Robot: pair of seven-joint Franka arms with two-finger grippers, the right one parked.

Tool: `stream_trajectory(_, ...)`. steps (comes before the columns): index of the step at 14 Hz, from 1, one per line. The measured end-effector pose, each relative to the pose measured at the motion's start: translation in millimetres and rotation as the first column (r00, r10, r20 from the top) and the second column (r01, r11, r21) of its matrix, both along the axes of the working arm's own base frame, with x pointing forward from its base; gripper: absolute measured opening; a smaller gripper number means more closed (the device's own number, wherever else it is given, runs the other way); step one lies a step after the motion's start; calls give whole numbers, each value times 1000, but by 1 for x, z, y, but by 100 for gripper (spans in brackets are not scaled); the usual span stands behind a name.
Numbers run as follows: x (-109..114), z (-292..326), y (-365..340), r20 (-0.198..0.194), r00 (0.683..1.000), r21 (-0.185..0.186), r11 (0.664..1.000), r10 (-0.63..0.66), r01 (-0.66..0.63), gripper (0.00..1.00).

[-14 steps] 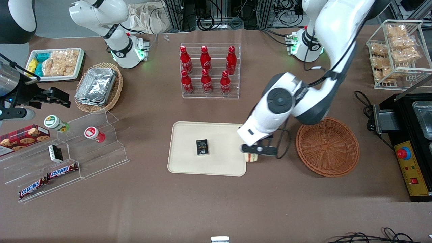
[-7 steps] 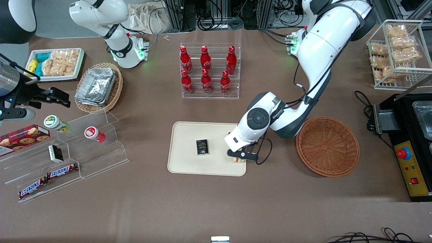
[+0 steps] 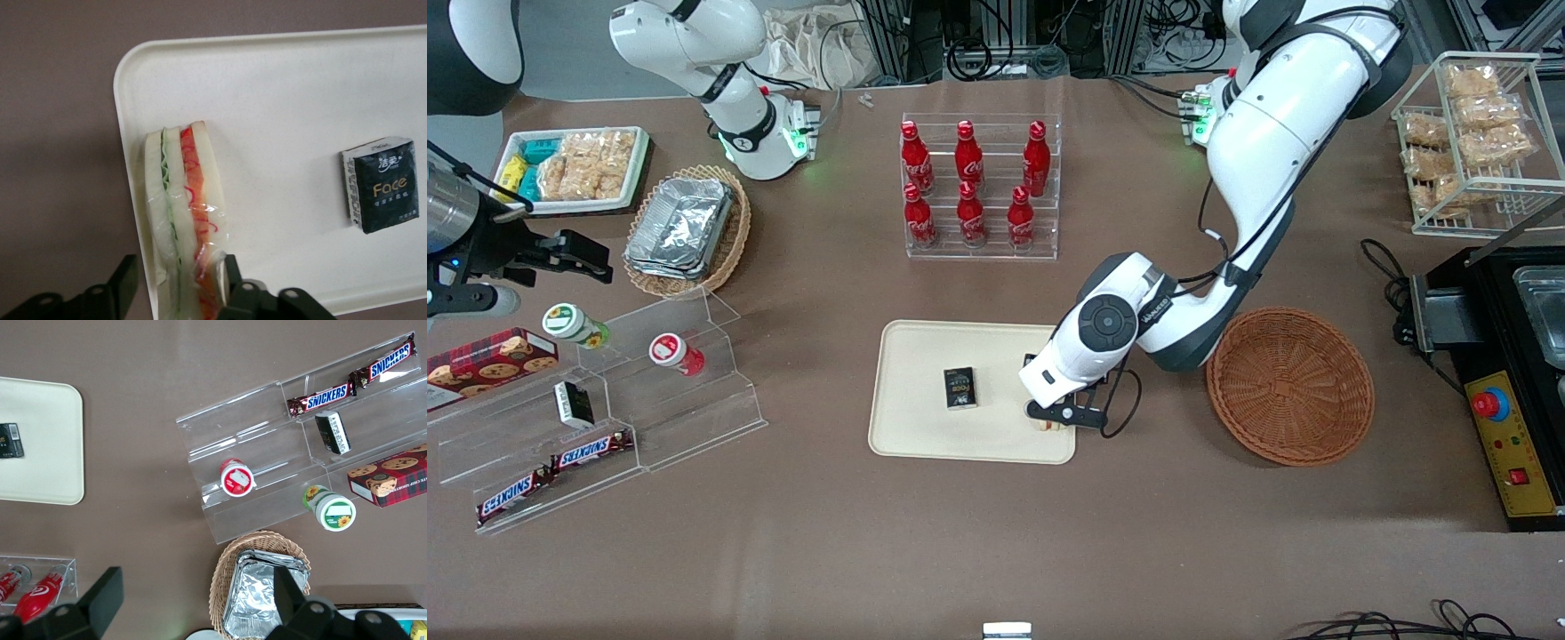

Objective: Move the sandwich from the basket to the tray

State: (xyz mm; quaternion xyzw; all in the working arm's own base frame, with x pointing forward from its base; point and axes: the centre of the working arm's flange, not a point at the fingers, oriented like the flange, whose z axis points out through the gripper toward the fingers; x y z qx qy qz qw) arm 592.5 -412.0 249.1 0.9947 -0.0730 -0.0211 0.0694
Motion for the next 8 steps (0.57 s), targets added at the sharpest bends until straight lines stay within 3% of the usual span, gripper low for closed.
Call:
stream_trajectory(2,6,15,5,-8,1000,-3,1000,22,-22,85)
stream_trajectory(4,18,51,26,-21,998,18,998,56,-56,100)
stream_trajectory(8,34,145,107,-25,989,120,982,148,-144,100)
